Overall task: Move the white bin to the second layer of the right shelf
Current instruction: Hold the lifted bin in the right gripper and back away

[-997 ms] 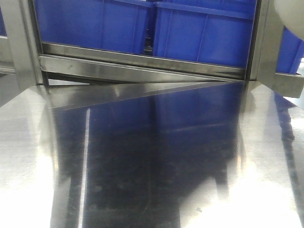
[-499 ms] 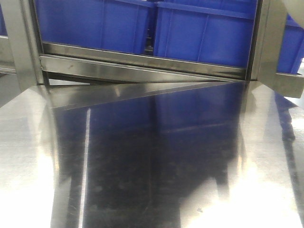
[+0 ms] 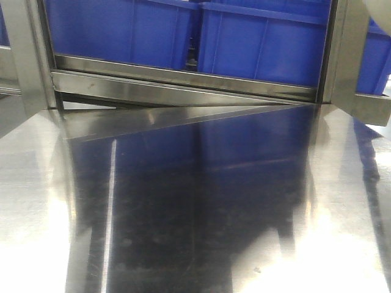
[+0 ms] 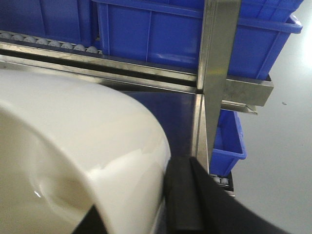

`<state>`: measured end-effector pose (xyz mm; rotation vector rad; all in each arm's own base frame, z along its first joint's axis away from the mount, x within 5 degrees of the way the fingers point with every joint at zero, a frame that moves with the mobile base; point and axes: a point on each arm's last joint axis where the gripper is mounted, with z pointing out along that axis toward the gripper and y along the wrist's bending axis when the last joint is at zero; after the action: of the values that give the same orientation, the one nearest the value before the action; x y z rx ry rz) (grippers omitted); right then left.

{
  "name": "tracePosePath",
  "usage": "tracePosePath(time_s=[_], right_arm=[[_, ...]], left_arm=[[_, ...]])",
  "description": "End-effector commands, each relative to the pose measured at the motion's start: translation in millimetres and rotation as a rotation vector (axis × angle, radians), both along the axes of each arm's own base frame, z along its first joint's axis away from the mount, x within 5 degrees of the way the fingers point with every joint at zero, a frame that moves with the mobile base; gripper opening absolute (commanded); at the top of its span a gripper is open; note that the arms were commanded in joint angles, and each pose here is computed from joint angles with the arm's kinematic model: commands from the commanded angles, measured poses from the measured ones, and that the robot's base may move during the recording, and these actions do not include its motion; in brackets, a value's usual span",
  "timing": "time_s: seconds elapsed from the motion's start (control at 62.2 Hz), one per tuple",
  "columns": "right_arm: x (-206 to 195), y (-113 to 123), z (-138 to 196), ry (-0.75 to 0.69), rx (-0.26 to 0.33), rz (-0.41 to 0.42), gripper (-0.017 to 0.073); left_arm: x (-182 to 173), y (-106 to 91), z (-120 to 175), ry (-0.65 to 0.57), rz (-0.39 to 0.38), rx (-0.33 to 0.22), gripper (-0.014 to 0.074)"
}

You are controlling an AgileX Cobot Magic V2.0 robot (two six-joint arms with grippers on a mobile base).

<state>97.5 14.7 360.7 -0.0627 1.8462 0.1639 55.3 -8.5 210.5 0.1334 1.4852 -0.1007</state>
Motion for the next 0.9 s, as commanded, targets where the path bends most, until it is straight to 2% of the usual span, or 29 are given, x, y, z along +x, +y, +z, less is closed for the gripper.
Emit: tracePosePath(time_s=[0.0,0.885], right_arm=[[-0.3,-0.9,19.6,-0.139,0.014,-0.007,0.0052],[0.0,-0.8,19.6,-0.139,0.014,-0.007,0.0052]], left_arm=[[-0.2,0.5,-2.7,-0.064,0.003,-0.023,0.0085],[-0.2,0.5,-2.7,-0.064,0.003,-0.023,0.0085]])
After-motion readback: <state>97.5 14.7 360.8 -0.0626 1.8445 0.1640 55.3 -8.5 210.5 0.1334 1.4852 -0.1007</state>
